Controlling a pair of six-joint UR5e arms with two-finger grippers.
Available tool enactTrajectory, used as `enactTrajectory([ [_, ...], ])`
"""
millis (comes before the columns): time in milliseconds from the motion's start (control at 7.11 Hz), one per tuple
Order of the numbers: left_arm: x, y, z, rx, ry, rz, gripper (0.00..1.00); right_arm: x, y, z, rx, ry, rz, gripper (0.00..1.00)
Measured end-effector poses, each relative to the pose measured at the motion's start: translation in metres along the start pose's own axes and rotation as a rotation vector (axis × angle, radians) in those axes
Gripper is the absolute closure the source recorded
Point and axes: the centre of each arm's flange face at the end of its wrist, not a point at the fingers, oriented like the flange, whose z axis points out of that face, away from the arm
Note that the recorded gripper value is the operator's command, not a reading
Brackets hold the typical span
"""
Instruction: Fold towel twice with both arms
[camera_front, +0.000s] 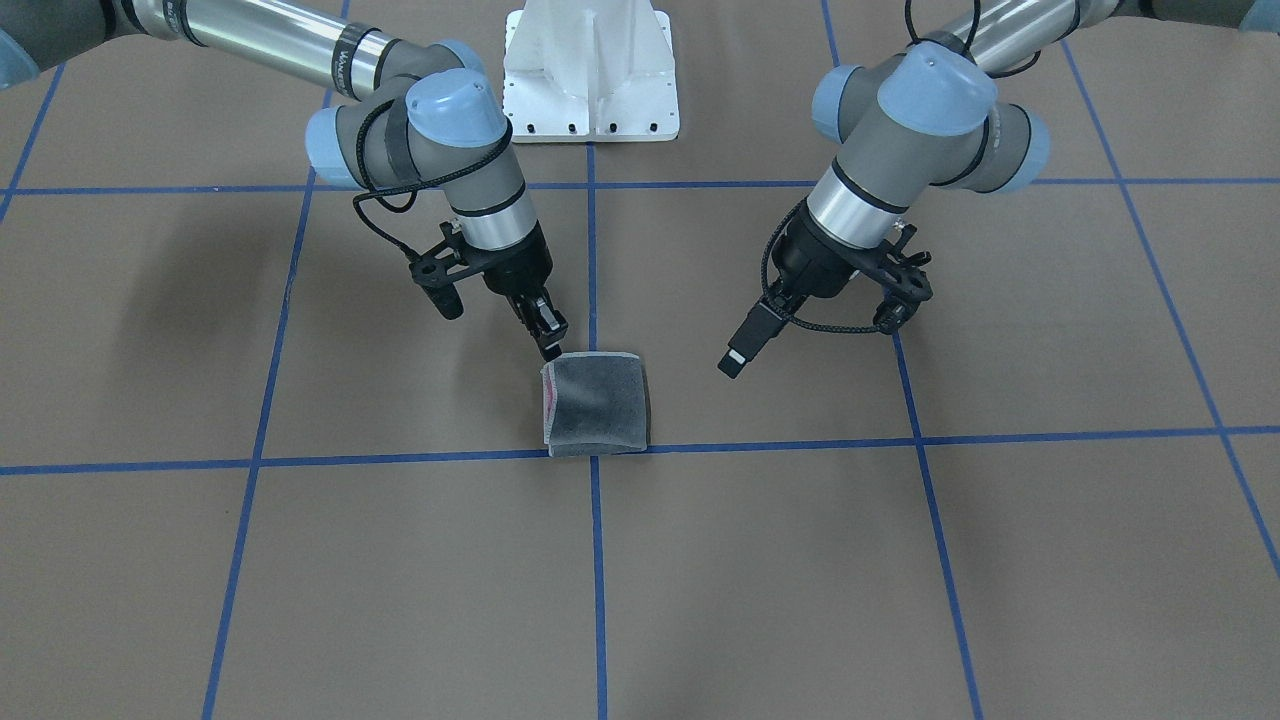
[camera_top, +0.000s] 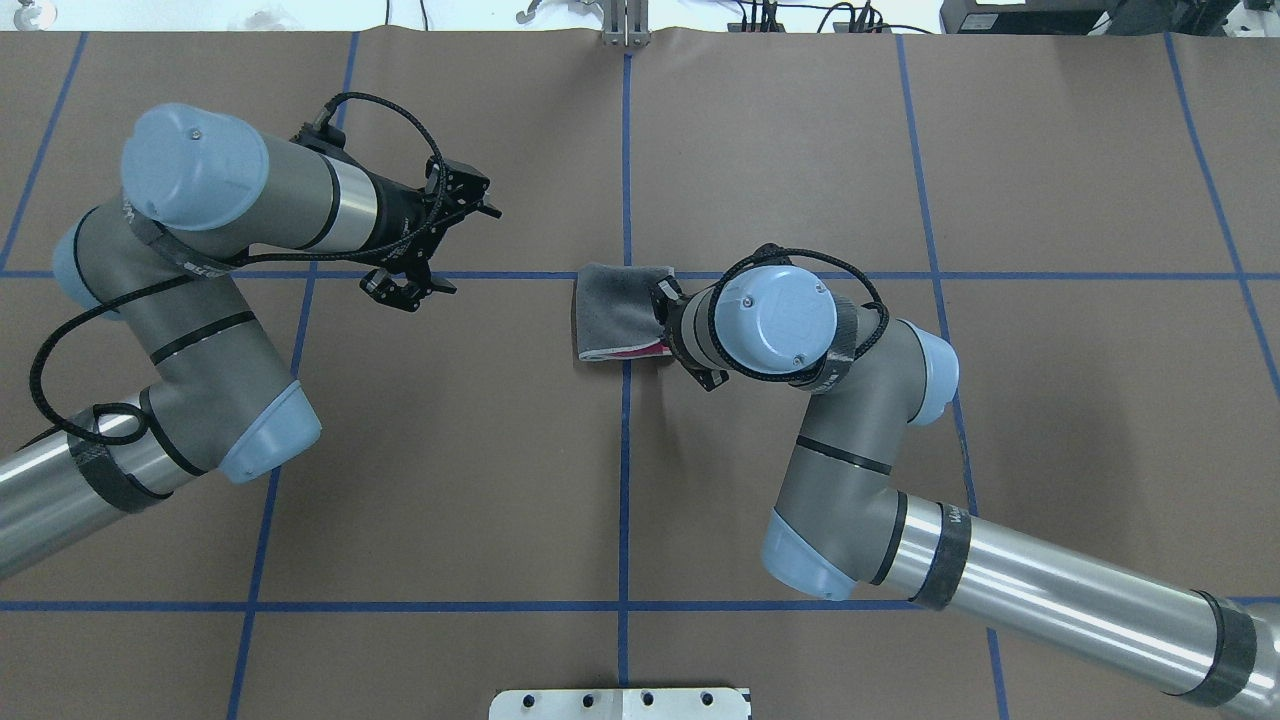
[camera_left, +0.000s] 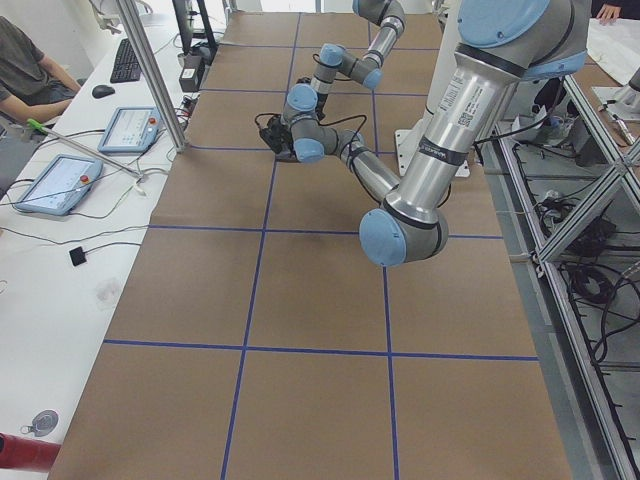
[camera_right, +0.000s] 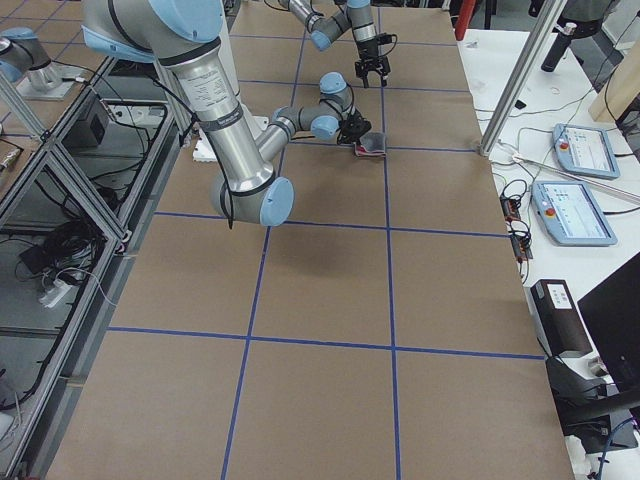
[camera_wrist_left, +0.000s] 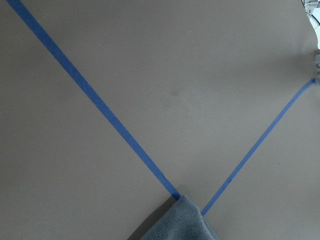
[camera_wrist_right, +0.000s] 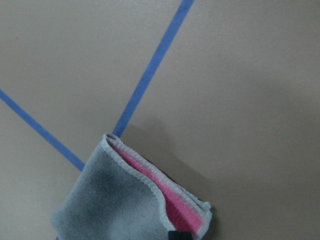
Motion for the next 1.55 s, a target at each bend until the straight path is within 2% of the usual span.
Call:
enactTrajectory([
  [281,-0.001,0.002,0.002,0.005,0.003,0.002,0.0,0.008,-0.006,0.004,0.011,0.008,-0.013,1.0],
  [422,0.0,0.002,0.002,0.006,0.003,0.002,0.0,0.01,-0.007,0.004,0.013,0.009,-0.016,0.54],
  [562,-0.001,0.002,0.002,0.006,0.003,0.002,0.0,0.01,-0.008,0.005,0.015,0.01,-0.02,0.01],
  [1265,-0.001,0.002,-0.004,0.004,0.01,0.011,0.0,0.021,-0.032,-0.01,0.017,0.007,-0.06,0.0],
  [1546,-0.024,-0.009,-0.024,0.012,0.004,0.125,0.0,0.036,-0.064,-0.032,0.032,0.017,-0.157,0.0],
])
